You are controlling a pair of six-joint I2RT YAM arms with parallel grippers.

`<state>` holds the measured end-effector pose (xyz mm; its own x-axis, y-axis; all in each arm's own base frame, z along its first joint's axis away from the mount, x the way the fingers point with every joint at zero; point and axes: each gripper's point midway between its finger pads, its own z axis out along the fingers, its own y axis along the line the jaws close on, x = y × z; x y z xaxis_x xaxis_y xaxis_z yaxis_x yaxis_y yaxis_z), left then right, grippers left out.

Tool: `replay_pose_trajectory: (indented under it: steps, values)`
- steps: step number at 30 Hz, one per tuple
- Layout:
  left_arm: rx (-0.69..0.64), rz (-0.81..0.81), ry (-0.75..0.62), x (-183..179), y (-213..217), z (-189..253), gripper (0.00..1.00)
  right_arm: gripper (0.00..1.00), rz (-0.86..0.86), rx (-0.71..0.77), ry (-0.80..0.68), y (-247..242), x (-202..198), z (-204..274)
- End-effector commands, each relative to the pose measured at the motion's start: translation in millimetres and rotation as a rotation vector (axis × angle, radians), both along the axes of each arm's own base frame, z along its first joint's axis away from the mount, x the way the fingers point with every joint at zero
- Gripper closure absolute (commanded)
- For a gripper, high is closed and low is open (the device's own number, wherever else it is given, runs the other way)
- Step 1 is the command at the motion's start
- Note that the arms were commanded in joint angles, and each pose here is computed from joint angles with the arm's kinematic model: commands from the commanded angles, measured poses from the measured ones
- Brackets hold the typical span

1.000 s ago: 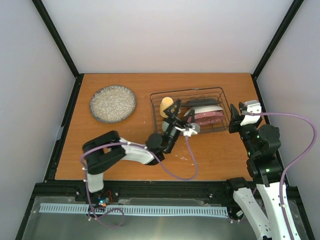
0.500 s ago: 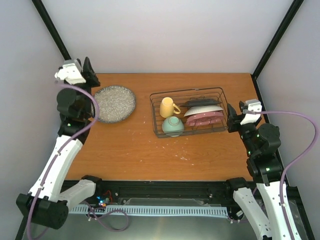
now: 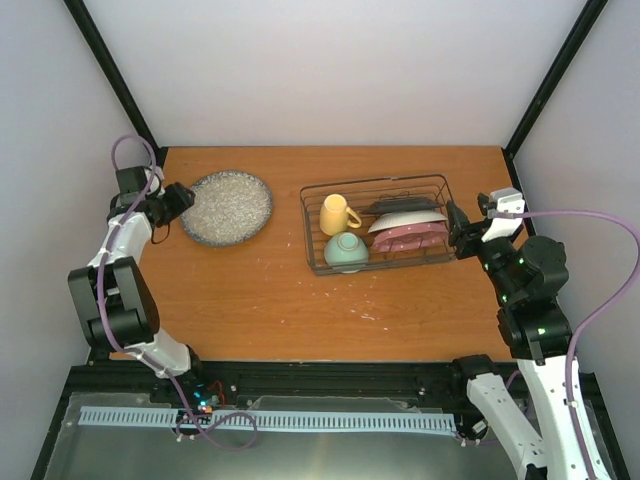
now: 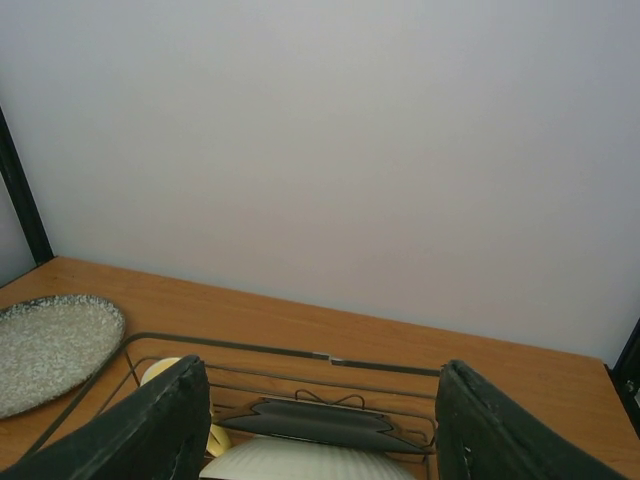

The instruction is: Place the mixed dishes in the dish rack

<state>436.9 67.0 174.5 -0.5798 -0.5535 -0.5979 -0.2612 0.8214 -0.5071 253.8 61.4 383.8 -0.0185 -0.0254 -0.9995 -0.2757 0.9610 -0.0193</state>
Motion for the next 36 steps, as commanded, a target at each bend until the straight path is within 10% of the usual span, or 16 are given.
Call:
replay_pose_trajectory:
  steps: [1,36]
  values:
    - [-0.092,-0.012,0.063,-6,7,-17,0.41,0.38,0.006,-0.016,-0.006,-1,-7,5]
    - [-0.172,-0.029,0.314,-8,34,-148,0.28,0.38,0.056,-0.011,0.042,10,4,-9]
